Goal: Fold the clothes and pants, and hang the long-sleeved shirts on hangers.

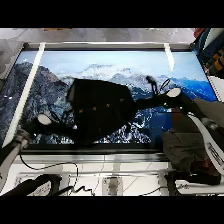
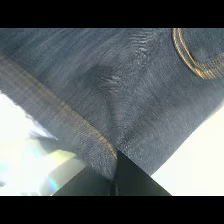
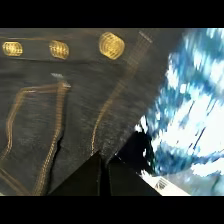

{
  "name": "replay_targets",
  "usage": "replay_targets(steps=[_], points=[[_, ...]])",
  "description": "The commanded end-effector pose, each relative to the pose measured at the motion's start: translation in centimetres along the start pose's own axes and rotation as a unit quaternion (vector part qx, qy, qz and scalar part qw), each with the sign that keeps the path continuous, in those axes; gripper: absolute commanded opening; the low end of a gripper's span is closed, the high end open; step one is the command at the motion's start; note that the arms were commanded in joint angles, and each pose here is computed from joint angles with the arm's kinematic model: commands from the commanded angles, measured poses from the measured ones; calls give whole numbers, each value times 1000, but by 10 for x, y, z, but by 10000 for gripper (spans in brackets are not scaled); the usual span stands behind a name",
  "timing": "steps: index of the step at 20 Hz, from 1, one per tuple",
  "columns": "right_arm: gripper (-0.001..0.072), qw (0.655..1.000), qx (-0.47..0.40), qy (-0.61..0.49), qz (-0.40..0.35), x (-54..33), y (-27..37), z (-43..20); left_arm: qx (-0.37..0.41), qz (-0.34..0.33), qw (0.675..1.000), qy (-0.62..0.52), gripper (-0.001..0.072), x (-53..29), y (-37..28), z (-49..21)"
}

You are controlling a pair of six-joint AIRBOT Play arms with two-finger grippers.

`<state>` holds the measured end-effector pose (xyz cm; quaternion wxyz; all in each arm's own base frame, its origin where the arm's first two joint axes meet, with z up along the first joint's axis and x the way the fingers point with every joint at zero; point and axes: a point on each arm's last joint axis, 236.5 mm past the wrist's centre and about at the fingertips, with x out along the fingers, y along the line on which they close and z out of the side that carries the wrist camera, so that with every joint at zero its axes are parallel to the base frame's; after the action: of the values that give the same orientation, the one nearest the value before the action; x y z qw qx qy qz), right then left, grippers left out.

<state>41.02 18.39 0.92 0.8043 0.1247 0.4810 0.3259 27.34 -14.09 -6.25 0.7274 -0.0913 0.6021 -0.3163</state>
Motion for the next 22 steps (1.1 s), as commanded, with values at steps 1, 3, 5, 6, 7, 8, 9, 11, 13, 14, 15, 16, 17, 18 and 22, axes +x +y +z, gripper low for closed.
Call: replay_targets(steps=[1, 3, 5, 6, 7, 8, 9, 11, 13, 14, 15, 16, 17, 18, 22], points=[[29, 994, -66, -88, -17, -65, 42, 39, 49, 40, 991, -116, 7, -93, -1, 83], [29, 985, -89, -147, 1, -108, 82, 55, 84, 71, 968, -224, 7, -175, -20, 128], [29, 970, -85, -219, 60, -155, 139, 70, 122, 87, 936, -319, 7, -251, -57, 151], [29, 958, -82, -257, 102, -183, 171, 75, 142, 98, 918, -358, 7, -284, -77, 154], [29, 944, -81, -288, 140, -210, 200, 76, 165, 117, 896, -395, 8, -316, -98, 153], [29, 930, -80, -314, 174, -235, 225, 74, 184, 136, 874, -428, 8, -343, -117, 148], [29, 916, -79, -336, 203, -261, 249, 69, 202, 157, 848, -464, 7, -370, -138, 141], [29, 900, -67, -356, 243, -299, 281, 52, 233, 195, 794, -526, 7, -413, -176, 118], [30, 890, -52, -365, 268, -326, 303, 33, 257, 229, 749, -566, 7, -442, -206, 92], [29, 886, -47, -368, 278, -335, 311, 26, 267, 242, 733, -578, 7, -450, -217, 79], [29, 886, -41, -364, 284, -339, 315, 19, 275, 253, 722, -583, 7, -455, -225, 68], [28, 892, -37, -352, 282, -335, 315, 14, 272, 252, 720, -586, 7, -455, -229, 62], [28, 902, -30, -335, 269, -326, 309, 11, 263, 243, 731, -581, 7, -448, -227, 60], [29, 917, -10, -313, 247, -309, 294, 11, 250, 229, 754, -562, 6, -432, -217, 62], [29, 939, 139, -257, 182, -218, 204, 35, 130, 129, 863, -471, 6, -329, -128, 97]])
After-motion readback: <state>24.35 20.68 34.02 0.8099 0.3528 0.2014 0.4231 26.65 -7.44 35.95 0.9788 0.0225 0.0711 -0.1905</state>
